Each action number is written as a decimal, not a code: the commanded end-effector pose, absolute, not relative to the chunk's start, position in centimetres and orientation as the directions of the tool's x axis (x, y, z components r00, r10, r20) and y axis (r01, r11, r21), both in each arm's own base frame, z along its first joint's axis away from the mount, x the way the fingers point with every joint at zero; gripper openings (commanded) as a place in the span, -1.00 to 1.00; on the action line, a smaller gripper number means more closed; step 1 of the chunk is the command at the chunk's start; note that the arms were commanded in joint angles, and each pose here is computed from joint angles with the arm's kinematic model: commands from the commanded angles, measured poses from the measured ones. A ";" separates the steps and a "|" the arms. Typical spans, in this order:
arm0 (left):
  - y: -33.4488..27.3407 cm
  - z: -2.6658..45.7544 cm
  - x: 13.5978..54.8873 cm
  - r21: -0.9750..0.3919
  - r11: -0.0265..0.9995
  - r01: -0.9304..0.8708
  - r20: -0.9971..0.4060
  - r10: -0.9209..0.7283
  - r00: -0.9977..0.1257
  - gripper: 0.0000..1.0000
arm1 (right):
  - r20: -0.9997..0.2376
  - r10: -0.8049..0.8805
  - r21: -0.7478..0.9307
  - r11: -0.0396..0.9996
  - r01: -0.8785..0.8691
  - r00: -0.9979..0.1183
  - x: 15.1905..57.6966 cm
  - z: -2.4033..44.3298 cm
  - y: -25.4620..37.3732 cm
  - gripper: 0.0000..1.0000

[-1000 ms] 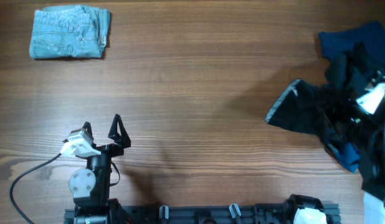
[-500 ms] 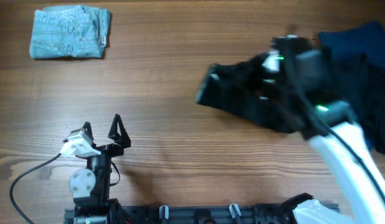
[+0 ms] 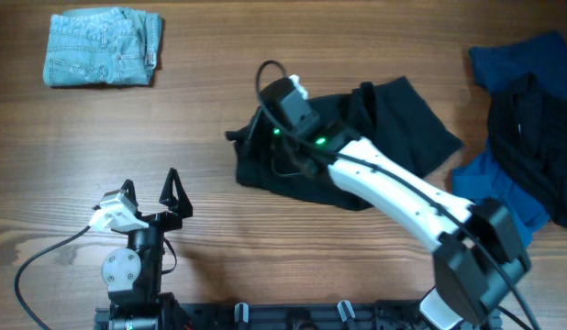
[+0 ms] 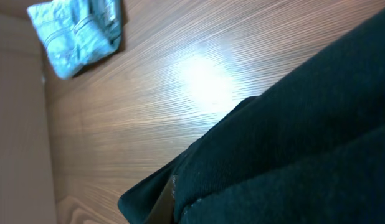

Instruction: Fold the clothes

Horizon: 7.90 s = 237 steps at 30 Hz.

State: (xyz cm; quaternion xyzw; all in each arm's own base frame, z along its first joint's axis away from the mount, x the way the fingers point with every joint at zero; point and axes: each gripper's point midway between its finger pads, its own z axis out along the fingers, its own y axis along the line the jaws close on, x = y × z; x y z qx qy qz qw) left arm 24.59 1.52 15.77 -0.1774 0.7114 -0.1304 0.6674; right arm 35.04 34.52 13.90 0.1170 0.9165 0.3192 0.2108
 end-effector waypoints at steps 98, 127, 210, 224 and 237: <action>1.8 15.6 24.6 -0.404 0.910 -0.092 -0.911 -0.409 -0.043 1.00 | -0.332 -0.162 0.181 0.956 -0.231 -0.929 37.6 9.2 15.4 0.15; 1.8 15.6 24.6 -0.404 0.910 -0.092 -0.911 -0.409 -0.043 0.99 | -0.331 -0.076 0.037 0.995 -0.093 -0.940 40.6 3.5 14.4 0.05; 1.8 15.6 24.6 -0.404 0.910 -0.092 -0.911 -0.409 -0.043 1.00 | -0.431 0.237 -0.392 0.820 0.418 -0.871 39.6 9.7 -7.0 -0.92; 1.8 15.6 24.6 -0.404 0.910 -0.092 -0.911 -0.409 -0.043 1.00 | -0.416 0.344 -0.315 0.814 0.488 -0.842 38.5 9.9 -7.8 -0.41; 1.8 15.6 24.6 -0.404 0.910 -0.092 -0.911 -0.409 -0.043 0.99 | -0.496 -0.054 0.242 0.950 -0.198 -0.867 39.1 16.9 7.9 0.99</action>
